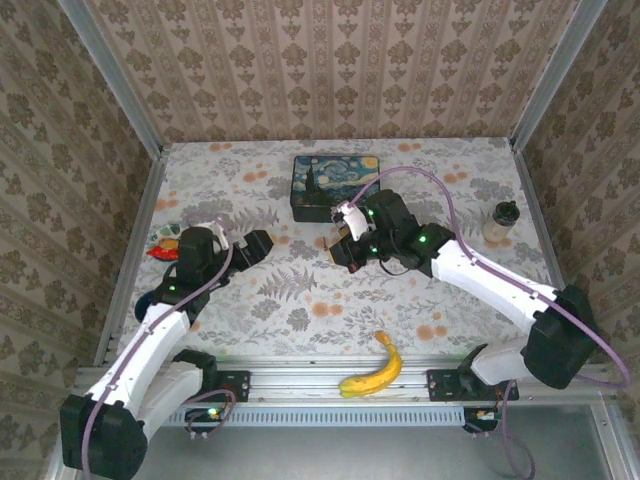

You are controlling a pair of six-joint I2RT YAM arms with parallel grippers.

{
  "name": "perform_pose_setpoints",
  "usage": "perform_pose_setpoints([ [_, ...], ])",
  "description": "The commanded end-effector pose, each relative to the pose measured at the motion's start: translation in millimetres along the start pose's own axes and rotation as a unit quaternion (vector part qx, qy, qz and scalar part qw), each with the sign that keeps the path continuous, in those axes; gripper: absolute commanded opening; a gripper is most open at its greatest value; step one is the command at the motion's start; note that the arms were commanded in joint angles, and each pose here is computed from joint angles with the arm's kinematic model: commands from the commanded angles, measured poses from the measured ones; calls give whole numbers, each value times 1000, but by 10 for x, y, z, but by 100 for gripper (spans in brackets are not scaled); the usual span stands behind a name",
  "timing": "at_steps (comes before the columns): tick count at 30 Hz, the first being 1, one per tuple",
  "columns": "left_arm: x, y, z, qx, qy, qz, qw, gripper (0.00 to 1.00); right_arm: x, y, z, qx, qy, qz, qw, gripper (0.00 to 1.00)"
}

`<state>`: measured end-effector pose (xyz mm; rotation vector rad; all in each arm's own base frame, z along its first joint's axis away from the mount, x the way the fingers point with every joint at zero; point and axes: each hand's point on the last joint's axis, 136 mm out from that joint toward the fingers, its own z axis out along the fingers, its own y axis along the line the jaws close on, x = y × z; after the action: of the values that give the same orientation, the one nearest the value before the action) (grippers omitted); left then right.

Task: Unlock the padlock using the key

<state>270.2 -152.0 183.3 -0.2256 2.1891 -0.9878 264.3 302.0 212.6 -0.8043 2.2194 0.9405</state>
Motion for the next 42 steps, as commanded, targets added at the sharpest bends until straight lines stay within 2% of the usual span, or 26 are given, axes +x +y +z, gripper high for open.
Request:
perform_pose_setpoints([
  [1,-62,-433,-25,68,-1,49,996,93,-5,171,-118,-28,-6,-24,999,0],
  [7,149,-1130,-22,174,73,100,977,82,67,123,-171,13,4,-54,998,0],
  [12,289,-1463,40,219,115,118,962,75,99,131,-162,29,11,-71,997,0],
  [14,329,-1521,97,224,126,121,959,69,106,130,-151,34,12,-75,997,0],
  [21,473,-1543,270,217,167,125,954,55,113,168,-153,34,11,-78,996,0],
  [31,527,-1553,343,215,179,126,952,32,112,156,-142,39,10,-79,996,0],
  [42,655,-1485,380,215,208,117,947,24,95,148,-130,42,8,-78,996,0],
])
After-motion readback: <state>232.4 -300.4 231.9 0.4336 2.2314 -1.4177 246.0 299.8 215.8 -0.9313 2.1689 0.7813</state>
